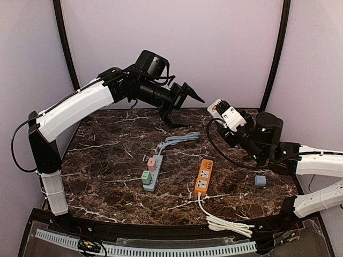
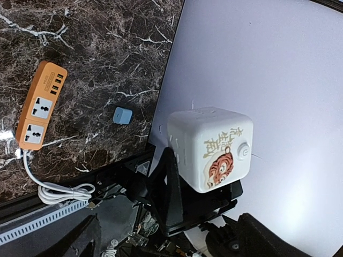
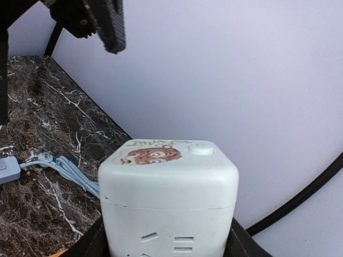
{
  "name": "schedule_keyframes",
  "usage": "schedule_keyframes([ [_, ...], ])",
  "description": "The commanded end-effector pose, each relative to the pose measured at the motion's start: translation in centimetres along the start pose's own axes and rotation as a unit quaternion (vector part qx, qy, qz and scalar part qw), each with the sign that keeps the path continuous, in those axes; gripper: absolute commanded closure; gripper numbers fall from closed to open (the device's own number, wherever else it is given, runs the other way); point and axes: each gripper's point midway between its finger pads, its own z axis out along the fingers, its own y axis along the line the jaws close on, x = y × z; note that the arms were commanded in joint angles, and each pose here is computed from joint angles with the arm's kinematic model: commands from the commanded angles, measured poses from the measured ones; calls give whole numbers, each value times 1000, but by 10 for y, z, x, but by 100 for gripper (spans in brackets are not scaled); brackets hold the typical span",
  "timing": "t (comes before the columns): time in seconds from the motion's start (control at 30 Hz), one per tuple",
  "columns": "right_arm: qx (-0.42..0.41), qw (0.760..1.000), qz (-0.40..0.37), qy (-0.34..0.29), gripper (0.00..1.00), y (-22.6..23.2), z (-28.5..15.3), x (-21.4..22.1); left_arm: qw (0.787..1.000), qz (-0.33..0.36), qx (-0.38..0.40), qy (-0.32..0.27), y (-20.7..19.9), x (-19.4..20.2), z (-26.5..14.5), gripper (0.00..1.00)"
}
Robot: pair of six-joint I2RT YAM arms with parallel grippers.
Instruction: Insert the plug
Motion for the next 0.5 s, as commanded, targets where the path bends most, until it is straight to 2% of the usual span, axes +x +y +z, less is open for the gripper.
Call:
schedule_keyframes([
  [0.0,7,996,-66,-54,100,3,1,-27,999,-5,45,12,-23,7,-17,13],
  [0.13,5,992,-108,-62,100,15,4,-31,998,-4,55,20,-27,6,-11,14],
  [0.47,19,985,-150,-85,100,20,8,-46,998,-16,55,29,-24,-3,1,16],
])
